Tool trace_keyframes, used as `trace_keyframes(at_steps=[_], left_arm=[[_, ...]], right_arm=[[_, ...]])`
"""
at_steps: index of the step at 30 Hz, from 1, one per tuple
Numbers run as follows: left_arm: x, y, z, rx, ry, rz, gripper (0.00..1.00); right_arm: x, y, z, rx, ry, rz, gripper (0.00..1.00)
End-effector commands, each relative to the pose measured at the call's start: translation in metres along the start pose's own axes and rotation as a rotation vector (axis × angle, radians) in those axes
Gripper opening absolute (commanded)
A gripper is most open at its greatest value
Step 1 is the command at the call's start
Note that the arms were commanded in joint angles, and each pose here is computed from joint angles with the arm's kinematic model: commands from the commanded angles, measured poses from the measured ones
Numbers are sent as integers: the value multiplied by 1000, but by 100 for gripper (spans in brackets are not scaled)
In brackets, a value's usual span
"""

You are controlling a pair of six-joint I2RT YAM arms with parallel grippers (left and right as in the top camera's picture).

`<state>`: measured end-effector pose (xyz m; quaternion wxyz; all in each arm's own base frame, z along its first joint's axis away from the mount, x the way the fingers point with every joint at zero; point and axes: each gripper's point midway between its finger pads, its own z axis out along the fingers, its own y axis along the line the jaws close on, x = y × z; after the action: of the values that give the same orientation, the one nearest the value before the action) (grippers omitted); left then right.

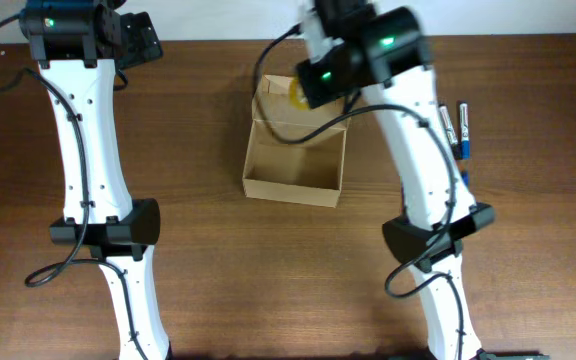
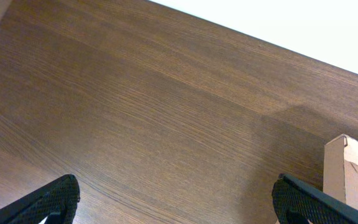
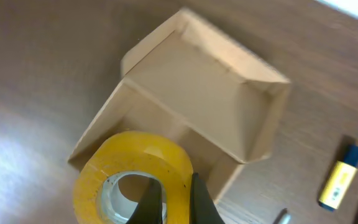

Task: Pack container
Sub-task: 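Carry the tape roll into the box and release it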

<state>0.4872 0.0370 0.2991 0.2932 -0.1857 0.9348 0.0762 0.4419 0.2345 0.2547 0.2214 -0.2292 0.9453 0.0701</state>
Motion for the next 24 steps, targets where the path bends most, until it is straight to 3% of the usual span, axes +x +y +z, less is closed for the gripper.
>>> trace_keyframes(at_steps=[1, 11, 24], left_arm=[[-1, 3, -3, -5, -5, 11, 100], [-1, 3, -3, -5, -5, 11, 100], [-1, 3, -3, -5, -5, 11, 100]], right_arm=[[16, 16, 25, 25, 89, -77, 4], [72, 30, 126, 61, 306, -135, 4], [103, 21, 197, 61, 316, -121, 5]])
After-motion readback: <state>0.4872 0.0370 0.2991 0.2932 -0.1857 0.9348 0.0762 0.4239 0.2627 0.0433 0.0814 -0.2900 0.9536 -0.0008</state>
